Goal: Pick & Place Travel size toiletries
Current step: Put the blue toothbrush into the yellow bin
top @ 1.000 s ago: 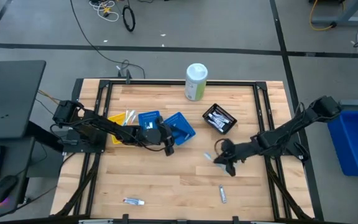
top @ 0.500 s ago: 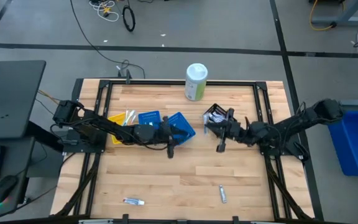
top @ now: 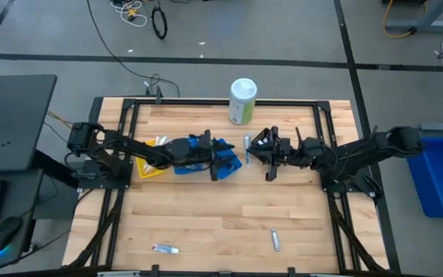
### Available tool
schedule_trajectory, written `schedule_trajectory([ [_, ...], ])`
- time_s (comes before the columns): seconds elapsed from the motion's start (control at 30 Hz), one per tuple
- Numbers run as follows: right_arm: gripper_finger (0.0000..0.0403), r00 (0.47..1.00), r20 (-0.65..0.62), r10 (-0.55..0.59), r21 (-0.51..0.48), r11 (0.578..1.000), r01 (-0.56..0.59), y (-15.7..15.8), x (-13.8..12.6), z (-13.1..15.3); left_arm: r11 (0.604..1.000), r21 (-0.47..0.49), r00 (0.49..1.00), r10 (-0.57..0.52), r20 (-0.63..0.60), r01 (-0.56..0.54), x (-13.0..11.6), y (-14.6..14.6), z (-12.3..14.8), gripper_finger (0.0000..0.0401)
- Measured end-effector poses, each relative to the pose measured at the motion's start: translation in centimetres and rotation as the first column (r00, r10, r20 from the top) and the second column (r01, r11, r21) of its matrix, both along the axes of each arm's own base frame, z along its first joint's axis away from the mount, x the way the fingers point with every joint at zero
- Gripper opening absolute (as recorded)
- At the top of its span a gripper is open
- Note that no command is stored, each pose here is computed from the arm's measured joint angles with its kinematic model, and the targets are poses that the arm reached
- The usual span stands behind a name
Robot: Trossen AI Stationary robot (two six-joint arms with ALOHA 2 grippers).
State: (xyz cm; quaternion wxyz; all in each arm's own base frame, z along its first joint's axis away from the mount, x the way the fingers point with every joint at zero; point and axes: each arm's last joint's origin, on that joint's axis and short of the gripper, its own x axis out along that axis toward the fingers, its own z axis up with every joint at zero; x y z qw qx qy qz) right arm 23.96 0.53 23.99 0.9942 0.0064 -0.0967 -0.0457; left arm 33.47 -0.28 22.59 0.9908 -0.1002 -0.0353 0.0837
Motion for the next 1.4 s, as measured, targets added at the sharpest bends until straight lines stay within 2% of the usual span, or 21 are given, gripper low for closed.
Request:
schedule_trajectory([
  [0.17,0.0012,1.000,0.026,0.004,0.032,0.999,-0.005,-0.4,0.5,-0.4,0.999,0.052,0.999,-0.004,-0.038,0.006,0.9,0.0,1.0,0.0189],
  [0.33,0.0012,0.998,0.045,0.044,0.033,0.998,-0.046,-0.3,1.1,-0.4,1.000,0.027,0.998,-0.003,-0.056,0.004,1.3,0.1,1.4,0.0189],
  [0.5,0.0012,0.996,0.027,0.080,0.050,0.995,-0.081,-0.1,3.0,0.2,1.000,-0.001,0.998,-0.030,-0.059,0.030,1.3,0.1,1.4,0.0189],
  [0.73,0.0010,0.998,-0.023,0.062,0.023,0.998,-0.061,-0.2,3.7,-0.3,0.998,-0.004,0.991,-0.060,-0.119,0.059,1.3,-0.3,0.8,0.0189],
  [0.87,0.0010,0.997,-0.074,-0.031,0.004,0.999,0.031,-0.4,3.7,-0.6,0.998,-0.020,0.984,-0.064,-0.164,0.062,1.2,-0.3,0.3,0.0189],
  [1.0,0.0010,0.992,-0.101,-0.073,-0.003,0.997,0.073,-0.5,3.7,-0.8,0.998,-0.025,0.985,-0.057,-0.161,0.054,1.2,-0.3,0.4,0.0189],
  [1.2,0.0010,0.997,-0.070,-0.034,0.005,0.999,0.034,-0.4,3.6,-0.6,0.999,-0.027,0.989,0.034,-0.147,-0.038,1.2,0.4,0.5,0.0189],
  [1.4,0.0010,0.996,-0.080,-0.026,0.009,1.000,0.027,-0.4,3.7,-0.7,0.999,0.000,0.995,0.032,-0.098,-0.033,1.3,0.6,1.0,0.0189],
])
